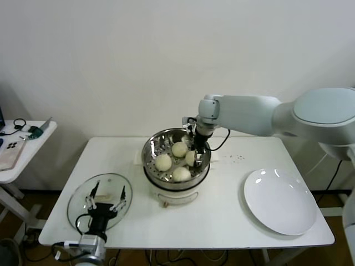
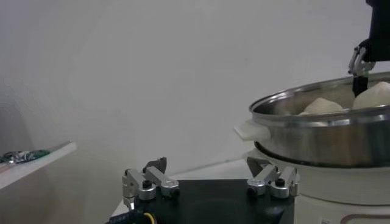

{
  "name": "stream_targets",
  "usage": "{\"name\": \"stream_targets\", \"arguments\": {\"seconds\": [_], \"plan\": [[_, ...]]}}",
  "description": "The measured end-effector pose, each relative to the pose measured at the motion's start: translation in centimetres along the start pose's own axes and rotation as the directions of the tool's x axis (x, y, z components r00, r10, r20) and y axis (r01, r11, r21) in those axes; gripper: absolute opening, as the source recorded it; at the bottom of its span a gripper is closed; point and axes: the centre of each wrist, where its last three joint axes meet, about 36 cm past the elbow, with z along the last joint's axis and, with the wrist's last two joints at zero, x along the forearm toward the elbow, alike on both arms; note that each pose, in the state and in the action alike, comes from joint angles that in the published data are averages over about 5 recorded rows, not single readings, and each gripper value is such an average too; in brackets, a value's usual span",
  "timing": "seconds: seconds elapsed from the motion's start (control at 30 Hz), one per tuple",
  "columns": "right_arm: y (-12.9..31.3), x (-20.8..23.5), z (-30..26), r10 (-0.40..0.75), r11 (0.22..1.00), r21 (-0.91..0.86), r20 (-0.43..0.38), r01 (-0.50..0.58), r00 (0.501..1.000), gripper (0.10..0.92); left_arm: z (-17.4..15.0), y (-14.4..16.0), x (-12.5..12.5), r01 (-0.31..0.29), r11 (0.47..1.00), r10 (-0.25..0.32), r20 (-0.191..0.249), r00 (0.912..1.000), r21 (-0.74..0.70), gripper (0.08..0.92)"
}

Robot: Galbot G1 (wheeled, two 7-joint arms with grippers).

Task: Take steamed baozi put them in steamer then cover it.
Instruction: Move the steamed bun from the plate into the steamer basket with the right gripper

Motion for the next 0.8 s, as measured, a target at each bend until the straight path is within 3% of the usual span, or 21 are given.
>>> {"name": "stream_targets", "arguments": {"seconds": [0.4, 0.6, 0.8], "plan": [[0.0, -0.6, 0.4, 0.008, 1.0, 0.003, -0.014, -0.008, 1.0, 0.72, 0.0, -0.1, 0.0, -0.003, 1.0, 0.003, 0.0, 1.0, -0.003, 0.823], [0.0, -0.6, 0.5, 0.017, 1.0, -0.001, -0.008, -0.017, 1.0, 0.811, 0.0, -0.1, 0.0, -0.002, 1.0, 0.002, 0.0, 1.0, -0.003, 0.823], [-0.1, 0.5, 0.6, 0.029, 1.0, -0.006, 0.015, -0.029, 0.999, 0.822, 0.0, 0.1, 0.1, 0.002, 1.0, -0.002, 0.0, 1.0, -0.007, 0.823]]}}
